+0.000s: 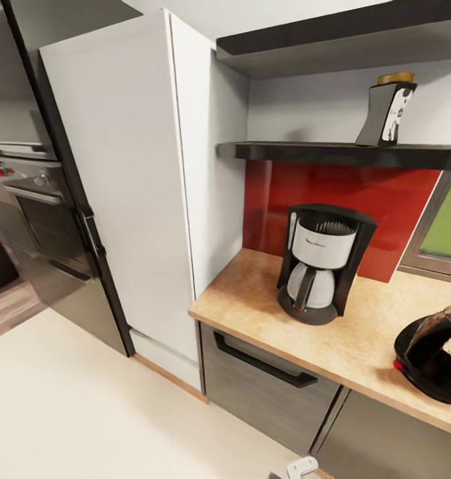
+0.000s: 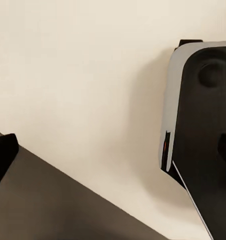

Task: Set up a coffee station on the kitchen countertop: keep the coffee maker on the countertop, move the bottle of coffee from the kitchen shelf to the counter next to the coffee maker, place a paper coffee filter on top of the coffee maker, put the saucer next to the coffee maker with the coffee cup on the saucer, and place the electric kettle next to the coffee maker.

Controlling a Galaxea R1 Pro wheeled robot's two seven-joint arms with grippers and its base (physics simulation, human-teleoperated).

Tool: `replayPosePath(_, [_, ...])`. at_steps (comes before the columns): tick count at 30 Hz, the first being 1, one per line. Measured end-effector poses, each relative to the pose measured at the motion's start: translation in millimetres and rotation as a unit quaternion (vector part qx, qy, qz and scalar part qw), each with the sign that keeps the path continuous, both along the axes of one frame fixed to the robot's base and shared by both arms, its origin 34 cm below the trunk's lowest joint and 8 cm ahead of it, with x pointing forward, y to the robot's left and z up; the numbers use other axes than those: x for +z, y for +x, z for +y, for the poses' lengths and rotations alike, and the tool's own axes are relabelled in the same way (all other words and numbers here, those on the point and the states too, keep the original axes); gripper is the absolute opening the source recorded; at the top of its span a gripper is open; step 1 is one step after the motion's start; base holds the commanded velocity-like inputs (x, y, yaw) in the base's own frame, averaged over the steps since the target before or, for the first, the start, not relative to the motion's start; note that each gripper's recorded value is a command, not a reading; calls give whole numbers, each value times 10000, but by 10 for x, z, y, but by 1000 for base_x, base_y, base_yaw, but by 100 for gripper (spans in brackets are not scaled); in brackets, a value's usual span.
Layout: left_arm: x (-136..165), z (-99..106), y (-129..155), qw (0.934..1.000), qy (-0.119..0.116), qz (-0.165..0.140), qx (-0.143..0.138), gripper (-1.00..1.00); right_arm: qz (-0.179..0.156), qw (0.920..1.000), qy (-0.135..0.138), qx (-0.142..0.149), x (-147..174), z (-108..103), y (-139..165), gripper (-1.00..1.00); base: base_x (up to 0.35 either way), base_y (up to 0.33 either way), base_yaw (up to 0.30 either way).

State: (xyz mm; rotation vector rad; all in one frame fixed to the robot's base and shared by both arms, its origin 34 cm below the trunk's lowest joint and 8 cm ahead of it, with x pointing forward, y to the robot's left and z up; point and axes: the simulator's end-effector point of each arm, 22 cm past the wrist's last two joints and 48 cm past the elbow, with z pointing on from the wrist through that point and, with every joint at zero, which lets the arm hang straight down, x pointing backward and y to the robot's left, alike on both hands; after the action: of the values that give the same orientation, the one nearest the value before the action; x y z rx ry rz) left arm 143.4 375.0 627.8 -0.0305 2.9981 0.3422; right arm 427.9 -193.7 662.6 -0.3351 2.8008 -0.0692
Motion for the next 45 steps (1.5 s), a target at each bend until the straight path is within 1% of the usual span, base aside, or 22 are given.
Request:
replayPosePath(5, [3,7,17,10000,19,-17,-89,100,1,10000,9,0,1,14,0,-100,0,0,-298])
replayPosePath(11, [7,27,14,9999,39,-9,-117,100,13,10000,30,-40,0,18,-4,-100,0,0,-298])
replayPosePath(13, [6,26,13,9999,40,-8,-116,100,38,9998,73,-167,-5,15,-18,-100,0,0,-298])
replayPosePath(14, [6,23,11,9999,38,-7,-117,100,68,9995,113,-289,-14,11,-40,-100,0,0,-298])
replayPosePath(15, [5,19,10,9999,35,-5,-117,100,109,9990,145,-398,-30,2,-85,-100,0,0,-298])
replayPosePath(17, [6,22,9,9999,37,-3,-124,100,192,9984,156,-512,-69,-35,-193,-100,0,0,-298])
replayPosePath(19, [11,56,7,9999,59,1,-120,100,301,9977,141,-593,-123,-90,-350,-100,0,4,-298])
replayPosePath(22, [20,105,8,9999,92,-3,-115,100,360,9973,123,-627,-152,-130,-439,-100,0,111,-298])
replayPosePath(28, [20,109,-1,9999,95,8,-116,100,385,9971,109,-649,-166,-167,-479,-100,0,257,-298])
replayPosePath(30, [19,104,-5,9999,92,15,-115,100,387,9970,77,-662,-171,-222,-485,-100,0,294,-298])
replayPosePath(32, [17,95,-8,9999,86,19,-121,100,385,9969,1,-685,-177,-350,-488,-100,0,299,-298])
replayPosePath(34, [17,91,-9,9999,83,22,-133,100,383,9968,-39,-697,-179,-420,-489,-100,0,302,-298])
replayPosePath(38, [21,118,-11,9999,100,31,-130,100,400,9966,-81,-709,-188,-483,-519,-100,0,305,-298])
replayPosePath(45, [19,111,-12,9999,96,39,-121,100,539,9958,-157,-729,-246,-560,-738,-100,10,307,-298])
